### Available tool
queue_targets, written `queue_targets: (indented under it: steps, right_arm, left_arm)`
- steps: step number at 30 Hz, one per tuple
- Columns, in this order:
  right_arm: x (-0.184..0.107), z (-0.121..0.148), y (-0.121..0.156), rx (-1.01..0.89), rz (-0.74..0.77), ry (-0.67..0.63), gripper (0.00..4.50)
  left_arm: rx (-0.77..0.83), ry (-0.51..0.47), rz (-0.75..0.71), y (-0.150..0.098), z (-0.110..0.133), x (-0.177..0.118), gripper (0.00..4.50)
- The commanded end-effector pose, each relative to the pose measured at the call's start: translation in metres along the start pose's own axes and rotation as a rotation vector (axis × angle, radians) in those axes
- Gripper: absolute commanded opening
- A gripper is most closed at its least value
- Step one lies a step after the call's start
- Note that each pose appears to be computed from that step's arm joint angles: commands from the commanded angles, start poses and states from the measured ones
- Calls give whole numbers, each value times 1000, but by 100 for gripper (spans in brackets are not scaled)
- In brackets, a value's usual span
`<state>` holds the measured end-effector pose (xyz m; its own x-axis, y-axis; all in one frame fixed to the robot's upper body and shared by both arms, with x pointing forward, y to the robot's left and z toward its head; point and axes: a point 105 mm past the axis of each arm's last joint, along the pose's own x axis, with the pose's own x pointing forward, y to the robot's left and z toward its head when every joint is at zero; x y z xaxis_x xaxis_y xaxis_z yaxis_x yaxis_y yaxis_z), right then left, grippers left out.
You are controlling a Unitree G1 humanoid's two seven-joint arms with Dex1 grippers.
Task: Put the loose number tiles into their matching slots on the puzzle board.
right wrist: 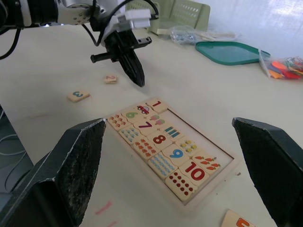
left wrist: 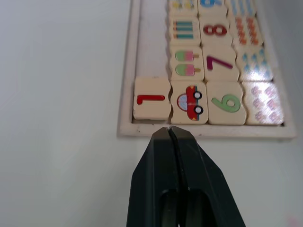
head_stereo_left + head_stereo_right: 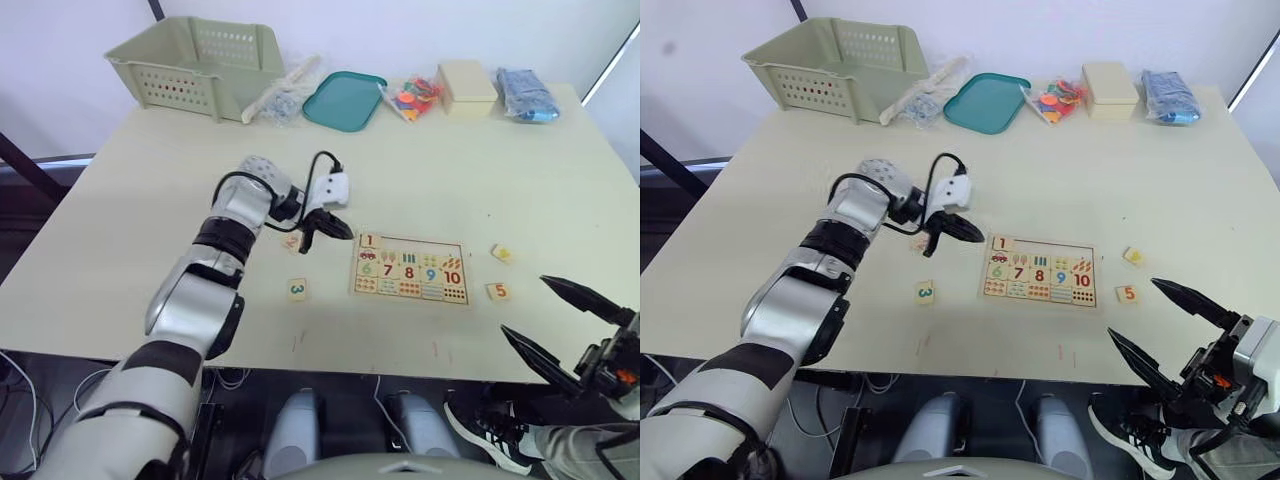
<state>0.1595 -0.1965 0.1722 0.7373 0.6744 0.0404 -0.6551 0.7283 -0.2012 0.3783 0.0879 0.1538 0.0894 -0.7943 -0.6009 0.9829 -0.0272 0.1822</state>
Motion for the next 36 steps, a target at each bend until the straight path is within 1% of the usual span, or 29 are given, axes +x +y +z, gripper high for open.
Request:
queue_targets:
  steps: [1,4,5,7,11,15,18,20,24,28,31,32,34,36]
  right_arm:
    - [8,12,5,-7,7,-62,450]
    - [13,12,3,11,1,-87,450]
    - [17,13,3,13,4,-98,450]
    - [26,14,-1,13,-7,-126,450]
    - [38,12,-11,-2,-11,-140,450]
    - [43,12,-20,-17,-2,-141,450]
    - [45,9,-25,3,45,-133,450]
    - [43,9,-28,15,66,-141,450]
    - [33,2,-44,33,51,-122,450]
    - [21,-6,-52,43,51,-85,450]
    - [-4,-19,-63,51,7,-24,450]
    - [-13,-22,-65,59,-9,-8,450]
    - [-26,-28,-67,69,-17,31,450]
    - [-36,-33,-71,72,-29,63,450]
  left_arm:
    - [-41,-141,76,0,14,-19,4]
    - [-70,-201,134,-3,16,-25,4]
    - [-94,-238,170,-3,16,-30,4]
    - [-144,-317,266,-4,16,-40,4]
    - [-228,-473,449,-10,17,-57,4]
    - [-272,-567,573,-22,14,-68,4]
    - [-323,-594,662,-32,2,-82,4]
    - [-363,-613,675,-42,-7,-91,4]
    - [-389,-603,749,-59,-24,-109,4]
    - [-422,-587,754,-74,-38,-116,4]
    - [-492,-527,809,-92,-72,-128,4]
    - [-507,-511,814,-97,-79,-129,4]
    - [-518,-493,816,-104,-85,-129,4]
    - [-529,-491,811,-109,-89,-128,54]
